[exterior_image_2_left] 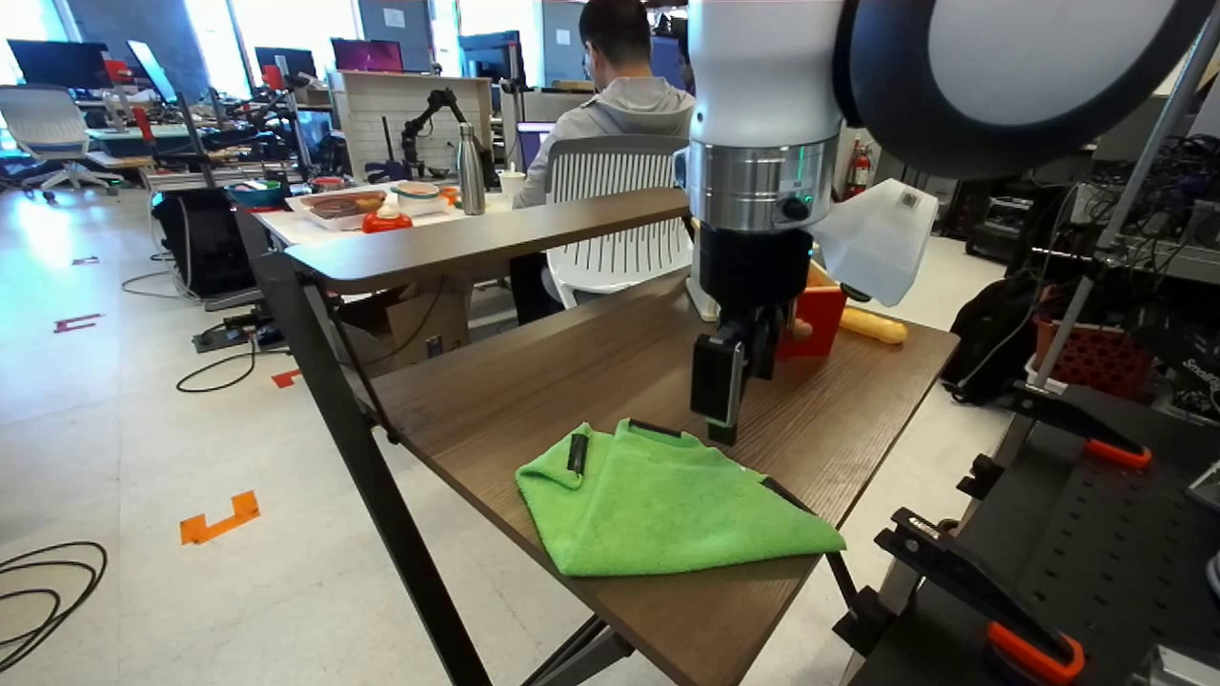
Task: Open the drawer And push the green towel on the right
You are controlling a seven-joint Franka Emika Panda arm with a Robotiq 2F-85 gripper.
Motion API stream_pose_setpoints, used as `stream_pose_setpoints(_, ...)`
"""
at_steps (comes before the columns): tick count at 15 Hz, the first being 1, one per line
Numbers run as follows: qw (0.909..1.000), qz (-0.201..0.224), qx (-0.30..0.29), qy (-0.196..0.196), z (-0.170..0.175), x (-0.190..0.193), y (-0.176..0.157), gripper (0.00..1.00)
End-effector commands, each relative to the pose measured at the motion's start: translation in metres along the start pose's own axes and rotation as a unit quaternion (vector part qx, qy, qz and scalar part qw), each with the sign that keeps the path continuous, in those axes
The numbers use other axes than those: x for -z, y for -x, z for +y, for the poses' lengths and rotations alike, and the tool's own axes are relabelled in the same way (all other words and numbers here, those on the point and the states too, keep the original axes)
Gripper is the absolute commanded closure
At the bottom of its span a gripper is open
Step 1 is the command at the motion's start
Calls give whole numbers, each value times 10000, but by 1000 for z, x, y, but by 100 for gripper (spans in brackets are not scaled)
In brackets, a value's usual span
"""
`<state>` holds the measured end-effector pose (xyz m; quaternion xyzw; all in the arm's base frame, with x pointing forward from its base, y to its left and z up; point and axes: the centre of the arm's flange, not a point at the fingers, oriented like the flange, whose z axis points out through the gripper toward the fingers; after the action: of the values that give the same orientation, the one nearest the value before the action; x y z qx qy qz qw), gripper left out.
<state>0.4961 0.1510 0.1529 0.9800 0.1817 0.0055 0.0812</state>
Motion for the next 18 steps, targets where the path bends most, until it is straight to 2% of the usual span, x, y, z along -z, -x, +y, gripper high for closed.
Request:
stream_pose_setpoints(1,9976,356,488,-348,-6,7,4,0)
stream_pose_setpoints(9,9854,145,1327,-1055,-26,0,-15,0)
stream_pose_setpoints(18,9816,-529,1483,-1078,-49,-31,-51,0)
